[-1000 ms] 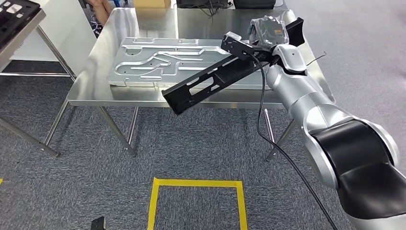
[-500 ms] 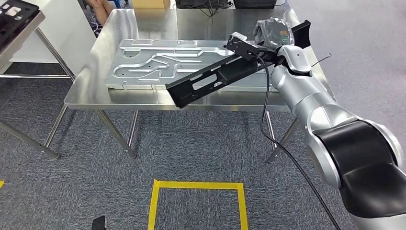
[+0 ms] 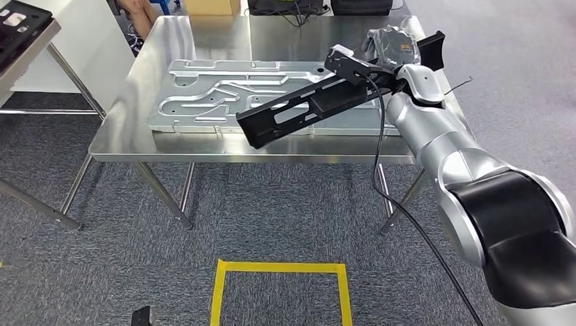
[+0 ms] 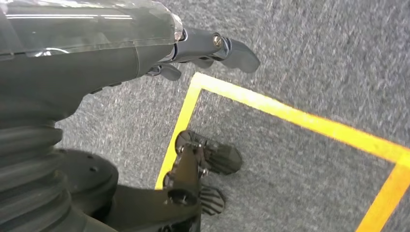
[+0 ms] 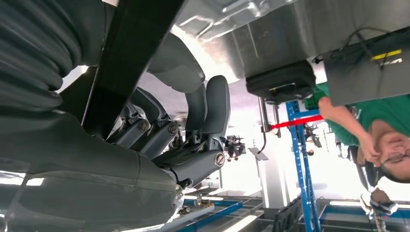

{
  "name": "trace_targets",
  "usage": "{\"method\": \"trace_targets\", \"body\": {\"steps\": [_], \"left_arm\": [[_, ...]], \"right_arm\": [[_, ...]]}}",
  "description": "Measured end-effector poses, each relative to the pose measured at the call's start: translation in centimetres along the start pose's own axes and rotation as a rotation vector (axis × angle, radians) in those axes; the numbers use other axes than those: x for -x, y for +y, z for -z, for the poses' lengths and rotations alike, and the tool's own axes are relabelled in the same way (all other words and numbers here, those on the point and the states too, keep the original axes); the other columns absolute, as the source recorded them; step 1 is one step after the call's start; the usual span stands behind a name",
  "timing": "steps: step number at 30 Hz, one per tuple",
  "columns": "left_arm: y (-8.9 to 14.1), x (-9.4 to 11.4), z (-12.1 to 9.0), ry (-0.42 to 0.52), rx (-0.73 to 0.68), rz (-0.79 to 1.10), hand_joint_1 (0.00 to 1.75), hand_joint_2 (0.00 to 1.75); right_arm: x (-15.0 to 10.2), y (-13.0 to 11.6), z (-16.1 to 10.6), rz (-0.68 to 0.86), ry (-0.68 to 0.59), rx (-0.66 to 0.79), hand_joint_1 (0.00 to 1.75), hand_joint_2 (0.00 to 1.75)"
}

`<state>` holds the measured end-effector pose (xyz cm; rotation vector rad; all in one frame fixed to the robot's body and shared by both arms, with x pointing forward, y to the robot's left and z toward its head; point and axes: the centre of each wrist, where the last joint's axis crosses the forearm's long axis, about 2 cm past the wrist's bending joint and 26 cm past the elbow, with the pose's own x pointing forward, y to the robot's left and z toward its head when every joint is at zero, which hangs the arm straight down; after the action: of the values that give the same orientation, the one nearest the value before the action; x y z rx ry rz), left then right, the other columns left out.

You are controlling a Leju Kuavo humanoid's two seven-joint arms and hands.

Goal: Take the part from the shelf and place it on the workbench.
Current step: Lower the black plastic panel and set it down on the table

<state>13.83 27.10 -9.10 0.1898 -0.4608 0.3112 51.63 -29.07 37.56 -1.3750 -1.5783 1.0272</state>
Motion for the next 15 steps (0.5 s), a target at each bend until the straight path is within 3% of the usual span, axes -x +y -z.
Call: {"method": "trace_targets", "body": {"steps": [15], "left_arm": [[-0.06, 0.20, -0.06, 0.000, 0.008, -0.004, 0.00, 1.75]], "right_arm": [[0.17, 0.14, -0.08, 0.011, 0.017, -0.003, 1.75, 1.75]]}}
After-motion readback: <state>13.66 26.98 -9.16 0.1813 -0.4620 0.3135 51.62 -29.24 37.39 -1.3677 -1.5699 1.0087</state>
